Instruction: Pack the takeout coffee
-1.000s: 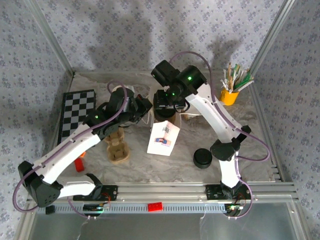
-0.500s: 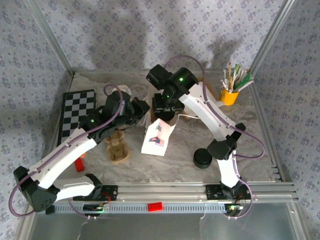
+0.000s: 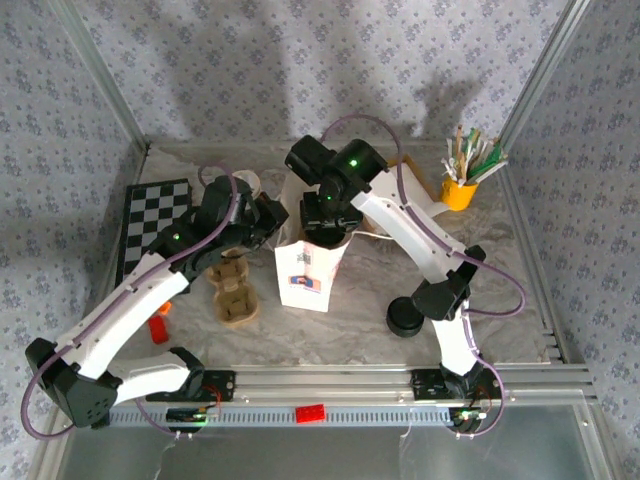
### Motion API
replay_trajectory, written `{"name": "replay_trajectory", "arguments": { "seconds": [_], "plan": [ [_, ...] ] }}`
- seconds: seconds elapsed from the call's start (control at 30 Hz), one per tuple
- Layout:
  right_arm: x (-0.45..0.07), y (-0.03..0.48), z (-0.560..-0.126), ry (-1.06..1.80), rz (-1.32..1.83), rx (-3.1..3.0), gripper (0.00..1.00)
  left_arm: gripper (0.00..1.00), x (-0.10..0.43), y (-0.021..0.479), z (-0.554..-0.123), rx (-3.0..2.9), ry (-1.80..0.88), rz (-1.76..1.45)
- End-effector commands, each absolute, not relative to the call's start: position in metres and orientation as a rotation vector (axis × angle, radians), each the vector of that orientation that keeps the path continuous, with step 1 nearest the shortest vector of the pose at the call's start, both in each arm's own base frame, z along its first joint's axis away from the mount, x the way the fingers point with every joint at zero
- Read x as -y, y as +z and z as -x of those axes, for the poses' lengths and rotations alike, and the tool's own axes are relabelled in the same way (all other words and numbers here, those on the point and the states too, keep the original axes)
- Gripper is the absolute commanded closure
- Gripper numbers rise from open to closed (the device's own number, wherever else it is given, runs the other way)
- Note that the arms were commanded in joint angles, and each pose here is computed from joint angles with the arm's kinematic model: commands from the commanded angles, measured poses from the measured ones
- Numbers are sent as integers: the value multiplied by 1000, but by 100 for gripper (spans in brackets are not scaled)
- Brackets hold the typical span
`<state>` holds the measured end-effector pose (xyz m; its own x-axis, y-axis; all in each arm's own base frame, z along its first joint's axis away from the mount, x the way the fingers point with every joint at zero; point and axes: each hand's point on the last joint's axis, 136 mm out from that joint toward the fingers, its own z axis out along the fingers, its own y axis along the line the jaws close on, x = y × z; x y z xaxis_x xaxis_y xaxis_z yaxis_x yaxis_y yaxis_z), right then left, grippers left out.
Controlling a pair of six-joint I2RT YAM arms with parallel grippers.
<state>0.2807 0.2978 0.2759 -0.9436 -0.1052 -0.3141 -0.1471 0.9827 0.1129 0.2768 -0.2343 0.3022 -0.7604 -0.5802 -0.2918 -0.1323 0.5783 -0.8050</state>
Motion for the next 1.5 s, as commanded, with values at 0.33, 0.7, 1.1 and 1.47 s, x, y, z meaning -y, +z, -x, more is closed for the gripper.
{"name": "replay_trajectory", "arguments": {
  "seconds": [0.33,0.7,1.1,1.47],
  "plan": [
    [-291,261,-261,84,147,-2957,52,100,215,313,-263,-2132,-1210,839],
    [-301,256,-252,103,189,-2984,53,90,217,314,-261,-2154,-1102,753],
    [-284,263,-242,60,205,-2983,53,62,216,330,-277,-2232,-971,521],
    [-278,260,-246,19,193,-2979,52,66,220,325,-307,-2281,-935,432]
  ]
}}
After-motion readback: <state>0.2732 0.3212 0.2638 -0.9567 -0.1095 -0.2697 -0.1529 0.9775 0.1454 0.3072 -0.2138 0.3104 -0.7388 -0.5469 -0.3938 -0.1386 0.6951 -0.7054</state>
